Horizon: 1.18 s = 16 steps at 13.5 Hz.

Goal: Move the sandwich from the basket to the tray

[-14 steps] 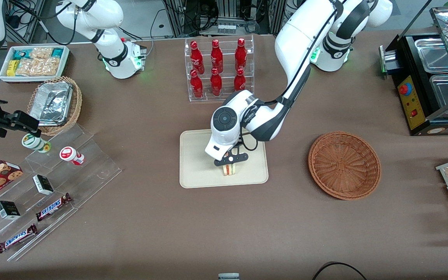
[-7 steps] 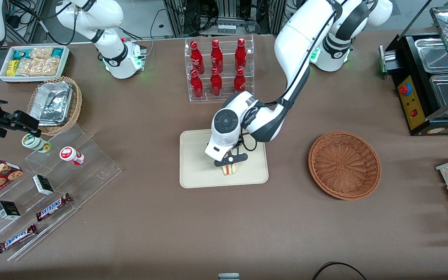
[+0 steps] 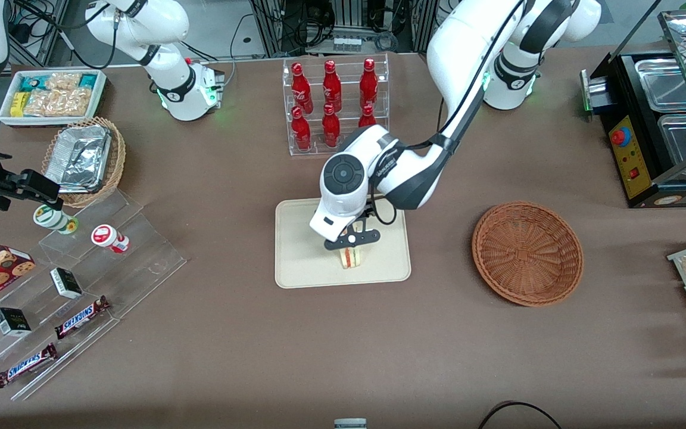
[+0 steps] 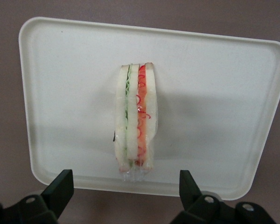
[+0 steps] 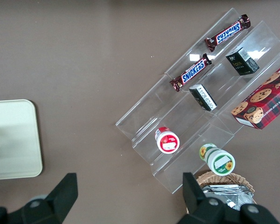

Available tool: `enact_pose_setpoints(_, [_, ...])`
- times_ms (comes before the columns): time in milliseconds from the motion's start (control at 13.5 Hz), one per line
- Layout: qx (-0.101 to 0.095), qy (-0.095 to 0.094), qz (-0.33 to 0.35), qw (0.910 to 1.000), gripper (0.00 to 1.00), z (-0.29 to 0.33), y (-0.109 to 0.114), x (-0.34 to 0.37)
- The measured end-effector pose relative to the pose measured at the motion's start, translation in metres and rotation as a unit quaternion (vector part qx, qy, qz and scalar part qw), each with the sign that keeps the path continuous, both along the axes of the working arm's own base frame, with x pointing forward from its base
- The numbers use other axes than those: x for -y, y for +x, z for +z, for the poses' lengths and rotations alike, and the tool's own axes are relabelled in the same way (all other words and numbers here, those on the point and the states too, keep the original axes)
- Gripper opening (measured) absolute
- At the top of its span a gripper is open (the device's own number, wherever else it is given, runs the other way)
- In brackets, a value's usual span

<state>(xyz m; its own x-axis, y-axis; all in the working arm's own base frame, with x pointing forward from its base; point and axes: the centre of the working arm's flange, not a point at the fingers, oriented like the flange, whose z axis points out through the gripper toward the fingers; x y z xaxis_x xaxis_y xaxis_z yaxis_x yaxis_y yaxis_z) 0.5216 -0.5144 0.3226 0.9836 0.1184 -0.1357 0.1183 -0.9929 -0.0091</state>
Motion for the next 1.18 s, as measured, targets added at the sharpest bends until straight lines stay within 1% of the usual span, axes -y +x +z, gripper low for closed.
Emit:
enact_pose_setpoints(148, [-0.004, 0.025, -0.013, 0.9996, 1.0, 0.028, 0.0, -0.016])
enact_pose_setpoints(221, [-0.005, 0.034, -0.012, 0.9993, 1.0, 0.045, 0.004, -0.028])
enact_pose_setpoints(295, [-0.002, 0.037, -0.009, 0.9993, 1.0, 0.063, 0.011, -0.043])
enact_pose_setpoints(517, [-0.003, 0.036, -0.009, 0.9993, 1.0, 0.095, 0.032, -0.092])
enact_pose_setpoints(738, [-0.009, 0.029, -0.04, 0.9987, 1.0, 0.11, 0.045, -0.145])
enact_pose_setpoints(960, [-0.015, 0.019, -0.071, 0.9972, 1.0, 0.127, 0.053, -0.209])
enact_pose_setpoints(1107, [-0.018, 0.013, -0.085, 0.9961, 1.0, 0.138, 0.052, -0.248])
enact_pose_setpoints(1181, [-0.024, 0.012, -0.092, 0.9954, 1.0, 0.144, 0.05, -0.266])
